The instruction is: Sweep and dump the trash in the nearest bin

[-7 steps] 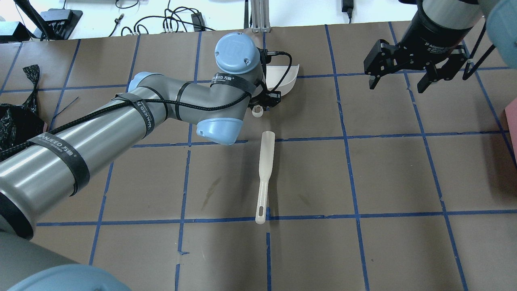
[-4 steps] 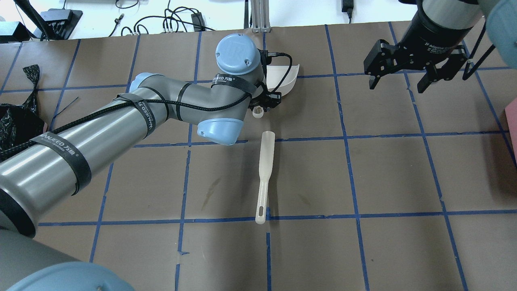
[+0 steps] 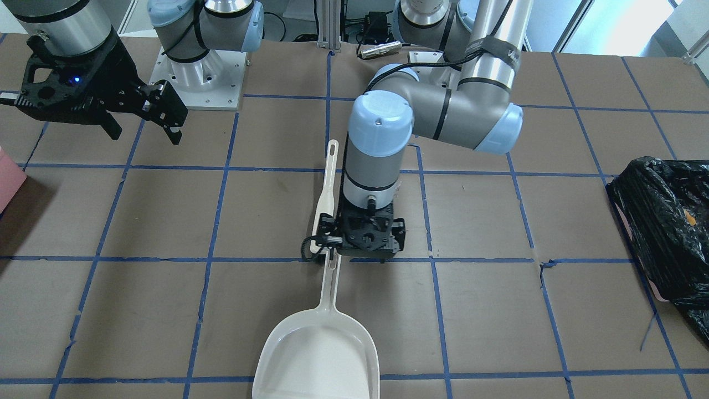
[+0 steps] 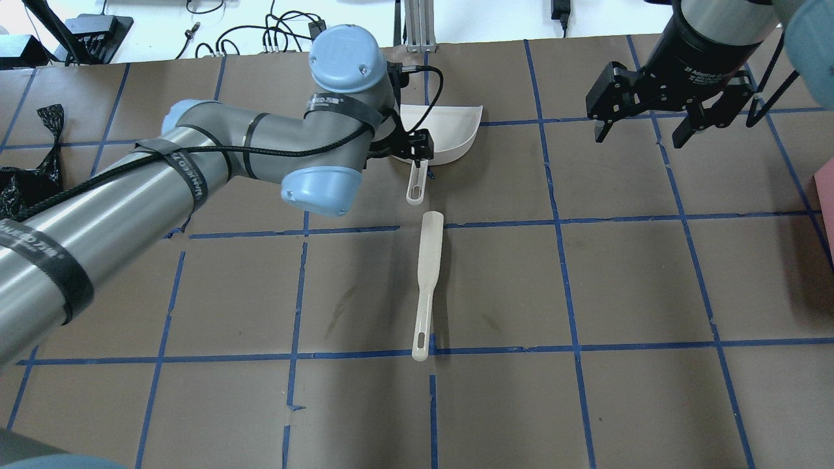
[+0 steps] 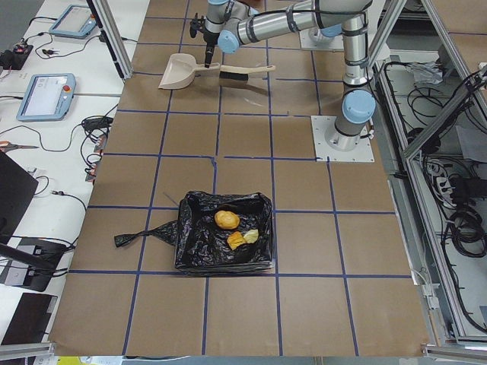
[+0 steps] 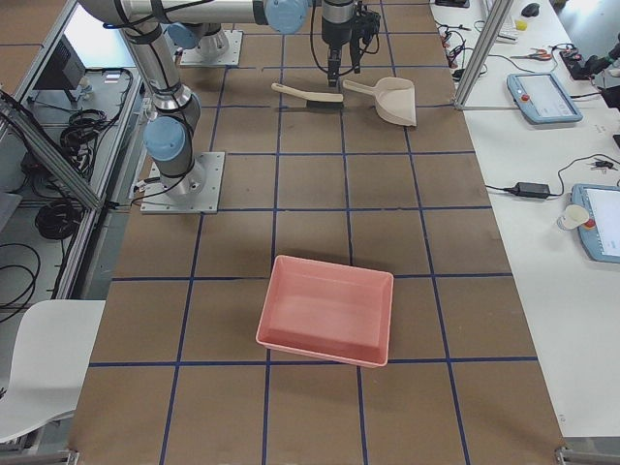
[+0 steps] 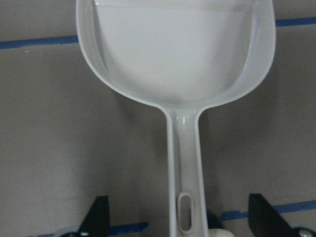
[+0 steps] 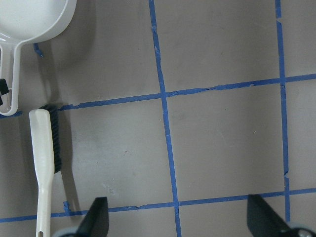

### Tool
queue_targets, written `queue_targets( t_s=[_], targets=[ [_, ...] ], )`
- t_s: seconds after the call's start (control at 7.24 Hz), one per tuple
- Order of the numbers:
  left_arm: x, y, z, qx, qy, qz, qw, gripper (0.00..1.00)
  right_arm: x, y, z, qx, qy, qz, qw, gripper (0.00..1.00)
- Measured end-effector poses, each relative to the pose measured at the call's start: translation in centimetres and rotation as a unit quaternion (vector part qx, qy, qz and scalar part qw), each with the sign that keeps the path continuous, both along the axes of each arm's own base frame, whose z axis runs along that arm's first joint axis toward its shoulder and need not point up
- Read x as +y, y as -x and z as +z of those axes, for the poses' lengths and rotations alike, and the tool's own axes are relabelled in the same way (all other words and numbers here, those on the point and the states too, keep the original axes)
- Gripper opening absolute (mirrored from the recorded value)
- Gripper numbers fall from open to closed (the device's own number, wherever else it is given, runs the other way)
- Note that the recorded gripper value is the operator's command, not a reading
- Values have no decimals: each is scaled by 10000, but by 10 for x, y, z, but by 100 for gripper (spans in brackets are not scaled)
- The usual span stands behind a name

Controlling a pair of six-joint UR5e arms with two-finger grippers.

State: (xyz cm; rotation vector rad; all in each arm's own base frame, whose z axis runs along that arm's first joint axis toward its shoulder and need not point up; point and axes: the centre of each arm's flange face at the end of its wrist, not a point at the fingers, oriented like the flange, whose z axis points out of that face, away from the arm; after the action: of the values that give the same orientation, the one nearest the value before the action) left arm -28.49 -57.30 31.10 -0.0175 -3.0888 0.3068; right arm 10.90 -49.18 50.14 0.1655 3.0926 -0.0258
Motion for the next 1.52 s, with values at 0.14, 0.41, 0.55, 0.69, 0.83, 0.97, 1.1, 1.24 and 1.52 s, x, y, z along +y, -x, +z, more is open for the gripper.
queue_targets(
  t_s=[0.14, 0.41, 0.55, 0.69, 0.83, 0.97, 1.1, 1.24, 1.52],
  targets=[
    [-1, -43, 25, -68, -198, 199, 9996, 100, 0, -3, 0, 2, 6, 29, 10000, 100],
    [17, -113, 87, -225, -397, 18, 9990, 100, 2, -12, -1, 26, -2, 107, 9999, 100],
    [31, -136, 118, -254, -461, -52, 9986, 100, 2, -16, -2, 50, -17, 152, 9999, 100],
    [44, -149, 150, -262, -579, -111, 9979, 100, 3, -21, -3, 71, -35, 194, 9998, 100],
    [53, -155, 179, -233, -794, -208, 9964, 100, 3, -24, -5, 84, -51, 225, 9997, 100],
    [60, -154, 202, -146, -1022, -306, 9942, 100, 4, -26, -5, 92, -61, 248, 9996, 100],
    [67, -147, 207, -64, -1261, -383, 9913, 100, 4, -27, -6, 94, -64, 253, 9996, 100],
    [75, -135, 194, -37, -1444, -459, 9884, 100, 4, -28, -6, 93, -62, 249, 9996, 100],
    [92, -124, 162, -56, -1326, -495, 9899, 100, 4, -28, -5, 92, -45, 244, 9997, 100]
  ],
)
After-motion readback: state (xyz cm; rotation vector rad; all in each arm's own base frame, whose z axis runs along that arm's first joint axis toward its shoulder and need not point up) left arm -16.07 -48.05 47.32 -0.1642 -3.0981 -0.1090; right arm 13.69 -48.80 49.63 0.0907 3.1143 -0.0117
